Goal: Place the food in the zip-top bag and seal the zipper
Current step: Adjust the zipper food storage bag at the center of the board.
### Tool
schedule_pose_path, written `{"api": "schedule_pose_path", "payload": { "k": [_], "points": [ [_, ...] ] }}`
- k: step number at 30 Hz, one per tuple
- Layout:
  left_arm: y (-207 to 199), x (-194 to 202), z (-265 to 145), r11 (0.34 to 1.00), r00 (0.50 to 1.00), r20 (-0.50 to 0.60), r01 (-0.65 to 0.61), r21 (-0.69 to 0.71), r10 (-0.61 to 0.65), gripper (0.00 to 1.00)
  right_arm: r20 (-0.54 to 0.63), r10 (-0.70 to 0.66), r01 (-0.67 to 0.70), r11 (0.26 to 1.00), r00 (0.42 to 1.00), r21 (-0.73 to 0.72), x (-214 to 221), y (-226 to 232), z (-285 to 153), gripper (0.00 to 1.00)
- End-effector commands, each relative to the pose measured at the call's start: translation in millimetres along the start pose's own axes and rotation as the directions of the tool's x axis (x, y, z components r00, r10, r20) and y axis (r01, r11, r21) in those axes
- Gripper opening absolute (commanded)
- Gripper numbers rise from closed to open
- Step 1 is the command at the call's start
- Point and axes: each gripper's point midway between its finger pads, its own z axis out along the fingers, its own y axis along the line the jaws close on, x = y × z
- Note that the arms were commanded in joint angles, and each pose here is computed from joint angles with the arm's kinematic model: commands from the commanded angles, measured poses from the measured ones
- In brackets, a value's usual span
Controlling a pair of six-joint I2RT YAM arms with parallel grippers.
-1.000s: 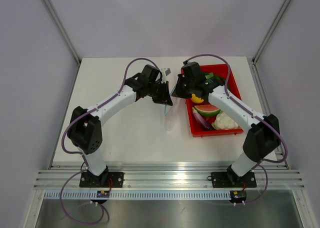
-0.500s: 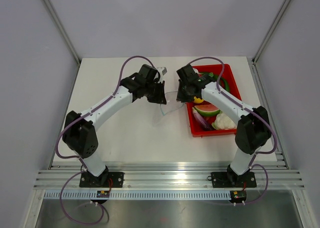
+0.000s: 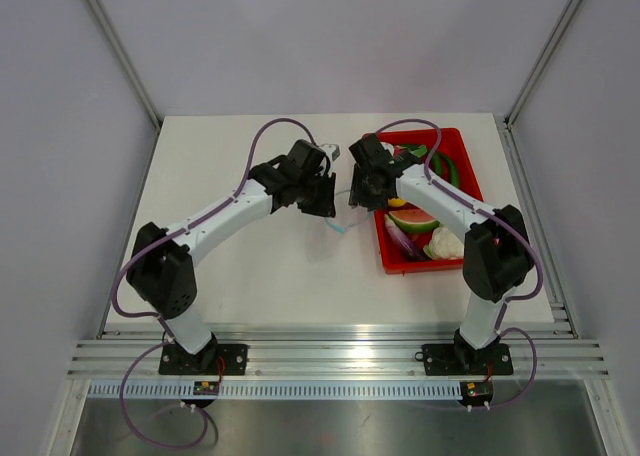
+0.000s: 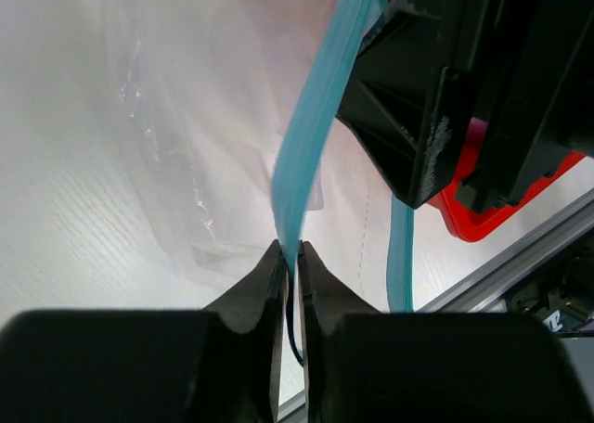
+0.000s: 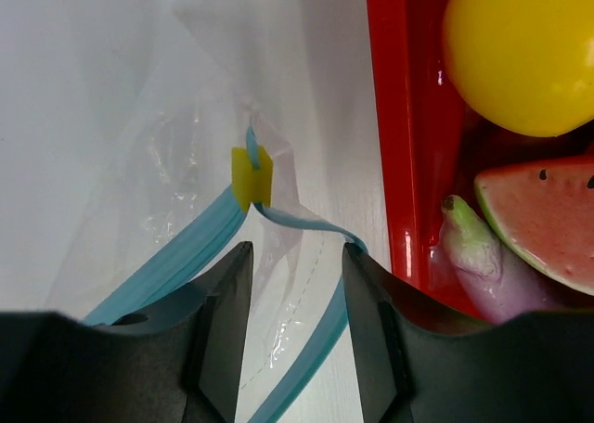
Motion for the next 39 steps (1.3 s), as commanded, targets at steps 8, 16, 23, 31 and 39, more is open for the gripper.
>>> {"api": "schedule_pose_path", "payload": {
  "k": [8,16,23,31,39],
  "points": [
    [0.0,-5.6,3.6,1.000,0.998,0.055,0.012,-0.004,-0.012,0.38,0.031,0.012,-0.012,1.000,0.999,0.015,3.4,-2.5,9.0,0.51],
    [0.4,-5.8,6.0,1.000,0.999,0.050,0.018,-0.008,-0.018,0.00,0.038,0.025,-0.024,0.999,0.999,-0.027,5.0,2.3,5.8,0.51],
    [-2.2,-19.3,-9.7,0.999,0.991,0.129,0.043,-0.009,-0.041,0.00,0.034,0.049,-0.046,0.996,0.998,-0.080,7.8,10.2,5.5,0.51],
    [-1.6,-37.4,-34.9,0.998,0.979,0.202,0.042,-0.035,-0.035,0.00,0.020,0.088,-0.085,0.987,0.996,-0.137,13.6,17.8,6.7,0.21],
    [24.8,-44.2,-54.2,0.976,0.983,0.165,-0.043,-0.214,0.080,0.00,0.098,0.031,-0.026,0.999,0.995,-0.048,-8.2,4.3,-10.2,0.00]
  ]
}}
